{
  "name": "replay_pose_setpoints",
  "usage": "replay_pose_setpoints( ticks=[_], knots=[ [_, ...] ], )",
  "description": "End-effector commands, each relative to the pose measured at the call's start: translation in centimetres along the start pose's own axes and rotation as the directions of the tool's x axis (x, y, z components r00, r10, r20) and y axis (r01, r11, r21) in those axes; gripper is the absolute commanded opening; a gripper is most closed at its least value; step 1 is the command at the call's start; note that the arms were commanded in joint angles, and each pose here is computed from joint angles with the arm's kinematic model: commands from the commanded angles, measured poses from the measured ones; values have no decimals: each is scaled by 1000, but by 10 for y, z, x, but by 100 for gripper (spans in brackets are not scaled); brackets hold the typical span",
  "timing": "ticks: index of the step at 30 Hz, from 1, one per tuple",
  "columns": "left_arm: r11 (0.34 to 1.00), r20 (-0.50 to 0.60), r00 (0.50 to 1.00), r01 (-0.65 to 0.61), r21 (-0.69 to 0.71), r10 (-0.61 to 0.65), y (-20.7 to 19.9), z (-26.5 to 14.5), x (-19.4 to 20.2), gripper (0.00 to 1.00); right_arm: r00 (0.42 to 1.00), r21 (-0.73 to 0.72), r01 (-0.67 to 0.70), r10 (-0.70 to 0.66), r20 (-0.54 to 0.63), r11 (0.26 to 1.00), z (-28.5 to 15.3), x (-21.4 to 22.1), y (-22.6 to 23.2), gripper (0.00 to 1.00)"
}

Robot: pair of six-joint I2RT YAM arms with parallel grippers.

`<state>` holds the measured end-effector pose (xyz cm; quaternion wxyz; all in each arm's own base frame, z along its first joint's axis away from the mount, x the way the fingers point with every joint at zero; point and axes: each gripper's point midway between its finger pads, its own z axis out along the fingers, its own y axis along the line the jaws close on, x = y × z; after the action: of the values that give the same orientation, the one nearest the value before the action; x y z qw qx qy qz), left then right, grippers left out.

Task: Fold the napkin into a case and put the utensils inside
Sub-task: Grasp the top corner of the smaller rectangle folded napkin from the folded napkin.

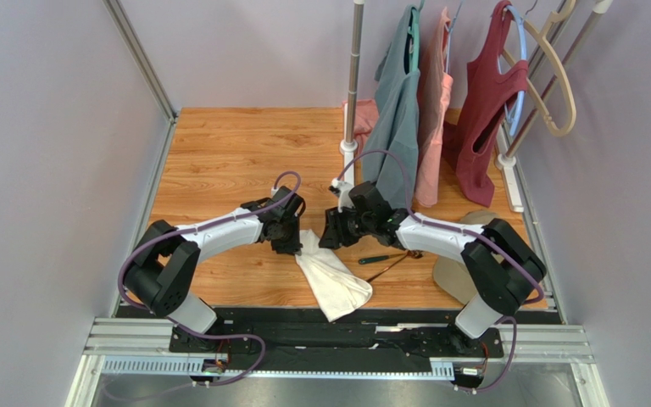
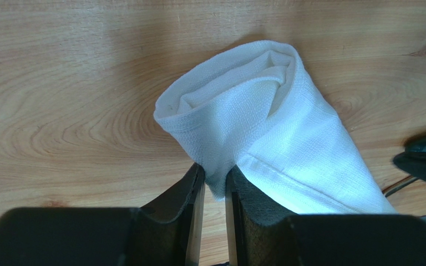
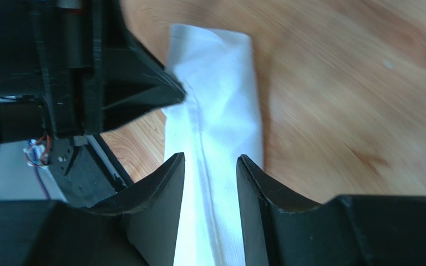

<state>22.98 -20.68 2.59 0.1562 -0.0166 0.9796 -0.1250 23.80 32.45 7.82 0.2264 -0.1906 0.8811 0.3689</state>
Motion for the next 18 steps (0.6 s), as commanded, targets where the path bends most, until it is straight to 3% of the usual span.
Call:
replay_pose_setpoints(
  ticks=[1,3,8,18],
  knots=[
    [999,-14,1000,21,41,-21,-5,2,3,27,921,-100,366,-345,180,925,18,-33,54,43],
    [999,-20,1000,24,42,-23,-3,3,4,27,852,-26,487,-469,234,873,24,-39,60,43],
    [996,-41,998,47,71,-44,-5,7,9,27,752,-12,629,-605,259,777,39,-31,60,44],
    [993,-54,996,72,98,-67,-3,10,10,26,704,98,672,-674,225,734,58,2,30,45]
  ],
)
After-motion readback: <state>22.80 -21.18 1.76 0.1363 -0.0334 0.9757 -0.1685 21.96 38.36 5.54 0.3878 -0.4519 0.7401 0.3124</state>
